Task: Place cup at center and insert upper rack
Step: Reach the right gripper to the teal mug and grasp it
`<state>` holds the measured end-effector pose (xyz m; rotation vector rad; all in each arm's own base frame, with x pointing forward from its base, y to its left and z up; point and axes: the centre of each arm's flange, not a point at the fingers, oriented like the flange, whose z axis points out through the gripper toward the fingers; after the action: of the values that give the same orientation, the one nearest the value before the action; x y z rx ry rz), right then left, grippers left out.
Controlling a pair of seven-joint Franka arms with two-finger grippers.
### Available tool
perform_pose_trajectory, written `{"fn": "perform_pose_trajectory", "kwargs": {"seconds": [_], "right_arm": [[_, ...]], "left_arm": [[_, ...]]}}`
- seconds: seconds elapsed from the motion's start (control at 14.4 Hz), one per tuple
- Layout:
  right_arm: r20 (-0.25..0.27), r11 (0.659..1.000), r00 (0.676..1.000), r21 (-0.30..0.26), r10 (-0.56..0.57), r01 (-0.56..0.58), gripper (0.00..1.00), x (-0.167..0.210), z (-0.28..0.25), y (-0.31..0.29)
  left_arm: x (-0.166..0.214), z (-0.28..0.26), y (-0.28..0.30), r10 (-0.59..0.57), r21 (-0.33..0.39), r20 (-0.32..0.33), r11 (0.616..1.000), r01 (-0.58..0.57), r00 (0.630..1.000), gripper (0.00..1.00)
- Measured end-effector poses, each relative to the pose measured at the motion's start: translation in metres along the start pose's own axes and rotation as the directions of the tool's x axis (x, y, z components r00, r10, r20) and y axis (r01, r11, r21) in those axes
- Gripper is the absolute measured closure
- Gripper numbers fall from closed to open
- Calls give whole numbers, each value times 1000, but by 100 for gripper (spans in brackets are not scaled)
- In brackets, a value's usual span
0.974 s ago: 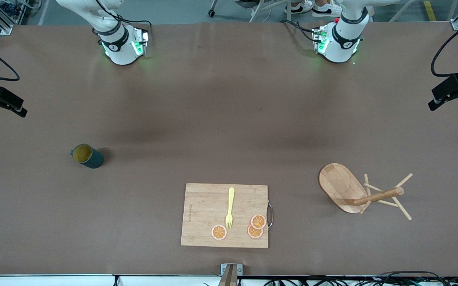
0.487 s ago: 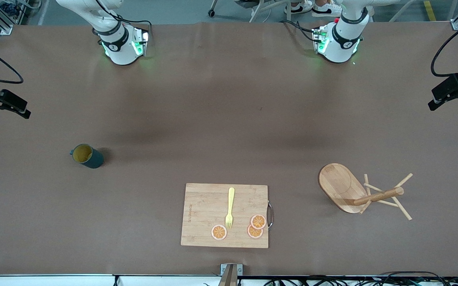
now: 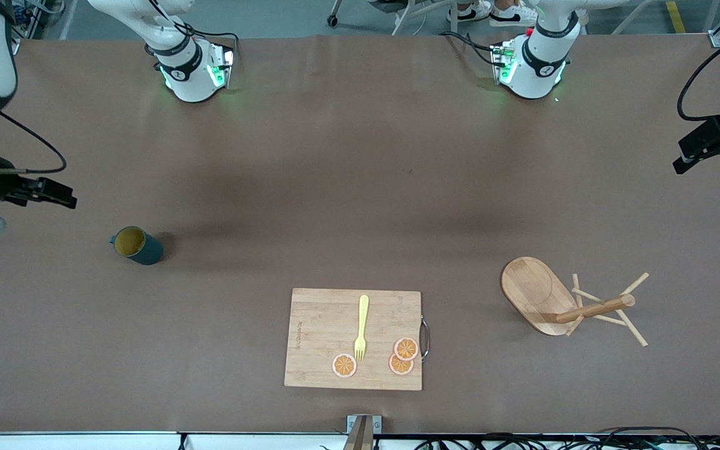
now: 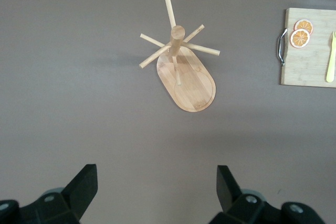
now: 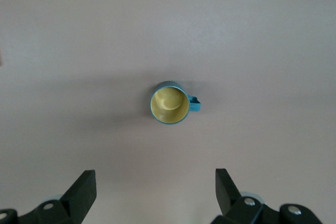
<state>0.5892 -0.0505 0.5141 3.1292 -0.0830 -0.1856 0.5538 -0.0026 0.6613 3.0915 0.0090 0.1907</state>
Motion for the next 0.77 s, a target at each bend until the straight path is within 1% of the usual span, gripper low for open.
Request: {"fn": "perform_pose_trajectory", "kwargs": {"seconds": [0.28, 0.49, 0.63, 0.77], "right_arm": [[89, 1000, 996, 0, -27, 27, 0, 31, 58, -1], [139, 999, 990, 0, -37, 37, 0, 52, 95, -6], [165, 999, 985, 0, -49, 50, 0, 60, 114, -11], [171, 998, 983, -1, -63, 65, 0, 67, 132, -20]], "left_arm": [[0, 0, 0, 0, 0, 0, 1000, 0, 1000, 0], [0, 0, 0, 0, 0, 0, 1000, 0, 1000, 0], [0, 0, 0, 0, 0, 0, 1000, 0, 1000, 0], [0, 0, 0, 0, 0, 0, 1000, 0, 1000, 0]]}}
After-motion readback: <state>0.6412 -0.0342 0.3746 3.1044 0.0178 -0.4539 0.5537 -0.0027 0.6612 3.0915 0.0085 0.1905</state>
